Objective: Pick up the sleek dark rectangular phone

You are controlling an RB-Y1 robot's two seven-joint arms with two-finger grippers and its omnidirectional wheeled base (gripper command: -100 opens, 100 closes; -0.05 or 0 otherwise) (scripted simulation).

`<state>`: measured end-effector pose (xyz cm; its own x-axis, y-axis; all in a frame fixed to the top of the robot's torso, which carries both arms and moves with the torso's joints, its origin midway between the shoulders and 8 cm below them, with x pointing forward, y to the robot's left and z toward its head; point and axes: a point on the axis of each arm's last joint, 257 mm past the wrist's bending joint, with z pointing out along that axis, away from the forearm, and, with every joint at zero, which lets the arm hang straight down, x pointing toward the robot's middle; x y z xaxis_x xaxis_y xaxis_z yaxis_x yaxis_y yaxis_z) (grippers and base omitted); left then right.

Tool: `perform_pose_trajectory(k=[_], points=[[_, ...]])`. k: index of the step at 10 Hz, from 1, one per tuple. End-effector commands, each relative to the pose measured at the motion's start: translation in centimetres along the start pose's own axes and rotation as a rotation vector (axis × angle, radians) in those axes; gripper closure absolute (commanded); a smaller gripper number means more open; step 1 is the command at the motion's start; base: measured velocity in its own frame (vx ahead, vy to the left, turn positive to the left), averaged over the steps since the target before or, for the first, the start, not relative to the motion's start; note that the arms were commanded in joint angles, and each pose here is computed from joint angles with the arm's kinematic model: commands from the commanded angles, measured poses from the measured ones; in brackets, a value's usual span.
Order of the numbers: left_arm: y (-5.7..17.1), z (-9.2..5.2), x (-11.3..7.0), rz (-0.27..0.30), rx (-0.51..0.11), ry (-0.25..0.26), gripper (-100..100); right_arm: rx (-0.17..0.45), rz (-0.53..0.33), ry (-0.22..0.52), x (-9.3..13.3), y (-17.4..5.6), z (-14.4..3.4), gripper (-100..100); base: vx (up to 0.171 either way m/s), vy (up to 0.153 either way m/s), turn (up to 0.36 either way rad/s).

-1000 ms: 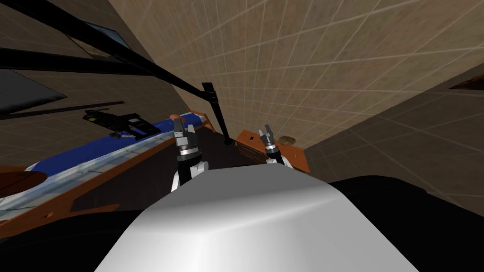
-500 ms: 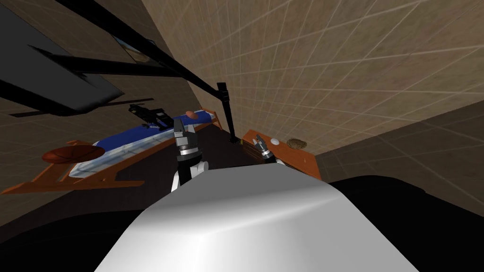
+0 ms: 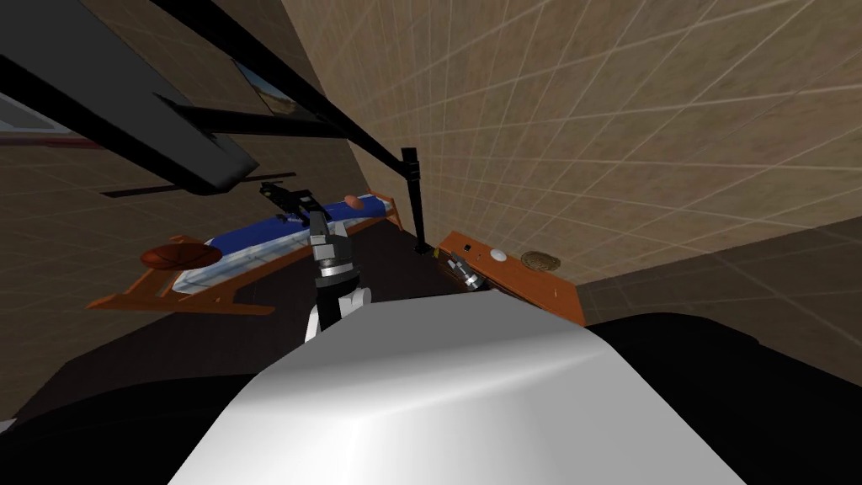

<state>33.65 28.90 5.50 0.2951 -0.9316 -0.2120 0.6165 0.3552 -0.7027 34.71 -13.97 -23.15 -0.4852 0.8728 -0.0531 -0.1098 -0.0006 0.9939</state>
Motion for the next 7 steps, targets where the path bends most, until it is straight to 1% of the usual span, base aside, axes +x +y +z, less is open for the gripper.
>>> perform_pose_trajectory(k=[1, 2, 3, 4, 5, 6, 7], points=[[0.0, 0.0, 0.0, 0.0, 0.0, 0.0, 0, 0.085, 0.016, 0.043, 1.0, -3.3, -1.5, -100, 0.002, 0.071, 0.224], [0.0, 0.0, 0.0, 0.0, 0.0, 0.0, 0, 0.097, 0.016, 0.04, 0.9, -3.9, -1.7, -100, 0.007, 0.056, 0.086], [0.0, 0.0, 0.0, 0.0, 0.0, 0.0, 0, 0.16, 0.028, 0.077, 1.7, -6.2, -3.0, -100, 0.019, 0.062, 0.178], [0.0, 0.0, 0.0, 0.0, 0.0, 0.0, 0, 0.181, 0.029, 0.072, 1.5, -7.1, -3.5, -100, 0.017, 0.057, 0.106], [0.0, 0.0, 0.0, 0.0, 0.0, 0.0, 0, 0.239, 0.04, 0.107, 2.3, -9.0, -4.9, -100, 0.021, 0.085, 0.205], [0.0, 0.0, 0.0, 0.0, 0.0, 0.0, 0, 0.27, 0.04, 0.099, 1.9, -10.4, -5.6, -100, 0.023, 0.065, 0.077], [0.0, 0.0, 0.0, 0.0, 0.0, 0.0, 0, 0.333, 0.05, 0.13, 2.5, -12.4, -7.3, -100, 0.039, 0.067, 0.195]])
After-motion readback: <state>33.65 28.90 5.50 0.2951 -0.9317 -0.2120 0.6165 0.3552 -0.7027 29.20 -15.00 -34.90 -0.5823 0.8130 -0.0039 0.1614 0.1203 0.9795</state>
